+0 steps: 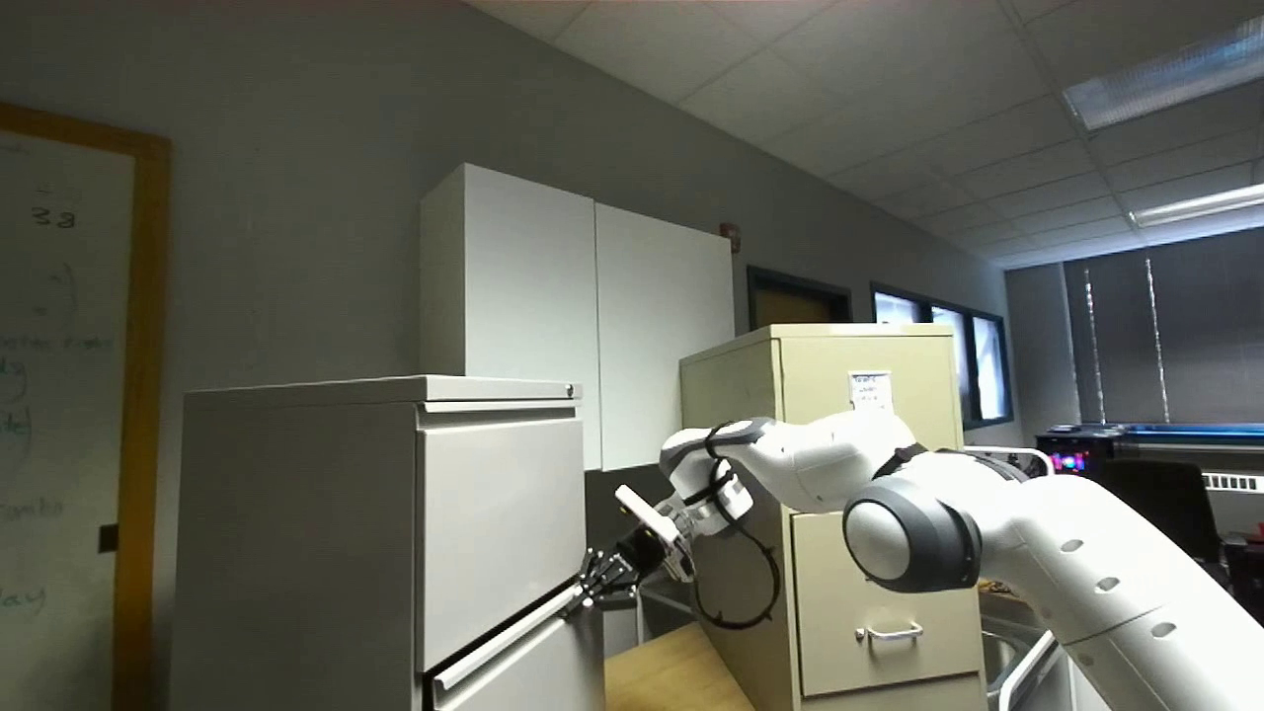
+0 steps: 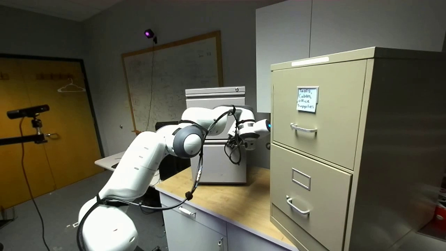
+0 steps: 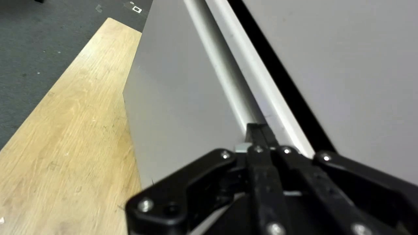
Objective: Close the bottom drawer
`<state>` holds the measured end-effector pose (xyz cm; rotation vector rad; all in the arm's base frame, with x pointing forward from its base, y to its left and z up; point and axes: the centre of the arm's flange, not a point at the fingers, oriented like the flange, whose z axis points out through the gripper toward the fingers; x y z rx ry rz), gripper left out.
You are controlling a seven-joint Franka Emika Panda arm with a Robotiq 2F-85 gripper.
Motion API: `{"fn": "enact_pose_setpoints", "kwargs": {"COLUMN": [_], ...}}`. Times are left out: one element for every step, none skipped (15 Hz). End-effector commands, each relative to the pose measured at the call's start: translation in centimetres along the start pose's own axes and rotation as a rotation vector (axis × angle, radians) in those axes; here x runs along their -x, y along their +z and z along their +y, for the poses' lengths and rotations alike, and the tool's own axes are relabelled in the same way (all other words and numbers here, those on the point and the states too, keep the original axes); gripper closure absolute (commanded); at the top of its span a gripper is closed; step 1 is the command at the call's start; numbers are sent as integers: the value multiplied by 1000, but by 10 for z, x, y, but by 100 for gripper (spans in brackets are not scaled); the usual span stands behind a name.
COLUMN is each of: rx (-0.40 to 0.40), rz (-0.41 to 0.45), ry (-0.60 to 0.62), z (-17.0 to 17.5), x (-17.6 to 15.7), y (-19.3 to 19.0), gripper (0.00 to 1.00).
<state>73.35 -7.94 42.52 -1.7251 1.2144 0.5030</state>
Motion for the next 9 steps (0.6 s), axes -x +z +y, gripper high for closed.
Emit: {"fn": "enact_pose_setpoints", "kwargs": {"rx": [-5,0,5,10,15,22,28,34,34], "rz": [-3,5,8,13,14,4,-3,-8,-14], "ry": [-15,-21,-26,-29,-34,-33,-36,-39,-41], "z": [-73,-79,-83,-87,-90,-92,-95,-98,-101], "x": [15,14,16,15,15,18,21,24,28], "y": [-1,0,1,4,7,7,5,5,3], "gripper": [100,100,100,100,100,100,100,100,100]}}
